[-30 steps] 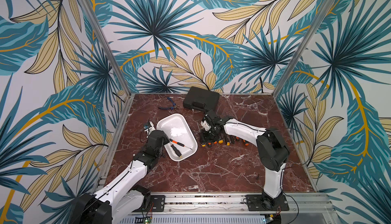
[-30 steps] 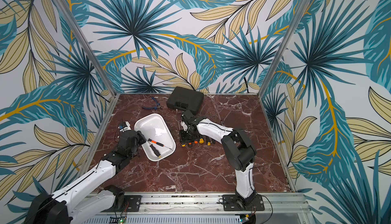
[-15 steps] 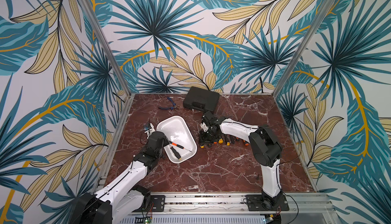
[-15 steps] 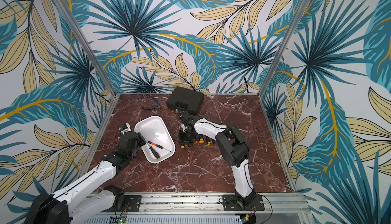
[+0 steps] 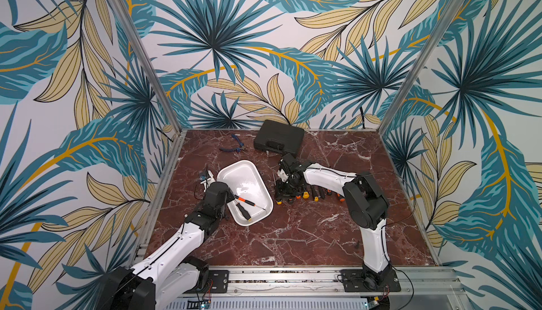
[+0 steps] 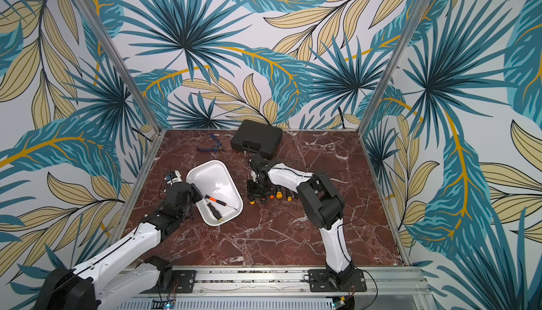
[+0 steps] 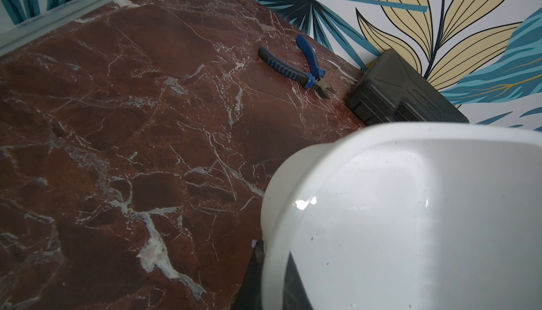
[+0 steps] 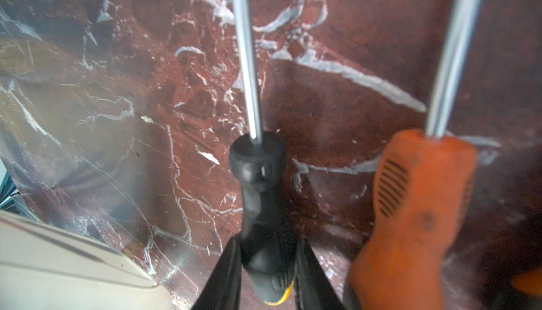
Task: Take out the screwdriver from the storage box
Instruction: Place the socket head at the center of the board, then pick up the socket head from the storage box, then place the socket head at the center of the board.
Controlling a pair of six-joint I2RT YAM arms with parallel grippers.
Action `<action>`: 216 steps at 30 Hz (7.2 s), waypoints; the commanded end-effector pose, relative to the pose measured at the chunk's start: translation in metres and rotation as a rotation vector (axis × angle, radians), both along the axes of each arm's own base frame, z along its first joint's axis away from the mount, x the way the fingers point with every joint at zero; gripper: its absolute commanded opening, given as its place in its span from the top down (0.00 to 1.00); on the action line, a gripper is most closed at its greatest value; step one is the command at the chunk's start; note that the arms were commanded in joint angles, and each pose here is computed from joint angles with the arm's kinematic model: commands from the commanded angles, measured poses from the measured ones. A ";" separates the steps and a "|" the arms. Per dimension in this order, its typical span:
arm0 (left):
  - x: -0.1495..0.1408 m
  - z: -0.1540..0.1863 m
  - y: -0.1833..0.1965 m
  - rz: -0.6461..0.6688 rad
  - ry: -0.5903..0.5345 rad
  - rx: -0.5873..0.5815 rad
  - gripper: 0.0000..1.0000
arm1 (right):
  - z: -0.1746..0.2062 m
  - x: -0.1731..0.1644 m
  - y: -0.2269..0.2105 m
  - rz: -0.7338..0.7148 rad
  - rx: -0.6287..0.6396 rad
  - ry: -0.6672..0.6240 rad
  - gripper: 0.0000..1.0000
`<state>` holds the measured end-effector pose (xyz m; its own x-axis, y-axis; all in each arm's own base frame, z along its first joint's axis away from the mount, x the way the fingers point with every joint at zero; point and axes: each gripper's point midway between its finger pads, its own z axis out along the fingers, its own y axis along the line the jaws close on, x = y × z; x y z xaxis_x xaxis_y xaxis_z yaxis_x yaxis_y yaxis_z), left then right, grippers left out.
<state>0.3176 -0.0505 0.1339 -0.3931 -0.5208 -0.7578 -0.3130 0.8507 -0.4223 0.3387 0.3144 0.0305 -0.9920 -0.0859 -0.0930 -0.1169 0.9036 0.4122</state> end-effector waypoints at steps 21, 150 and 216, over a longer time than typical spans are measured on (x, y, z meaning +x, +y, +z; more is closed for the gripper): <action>0.004 0.006 0.000 0.000 -0.036 -0.018 1.00 | 0.000 0.002 -0.003 -0.035 -0.014 0.020 0.63; 0.018 -0.007 -0.013 -0.041 0.009 -0.042 1.00 | 0.052 0.039 -0.258 -0.102 -0.479 -0.248 0.92; 0.013 0.000 -0.007 -0.031 0.001 -0.029 1.00 | 0.176 0.018 -0.168 0.090 -0.273 -0.541 0.63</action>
<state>0.3227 -0.0597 0.1157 -0.4572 -0.5111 -0.7278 -0.2952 0.8592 -0.4179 0.3743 0.0993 0.2038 -0.8200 -0.2190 -0.5288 -0.2150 0.9741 -0.0700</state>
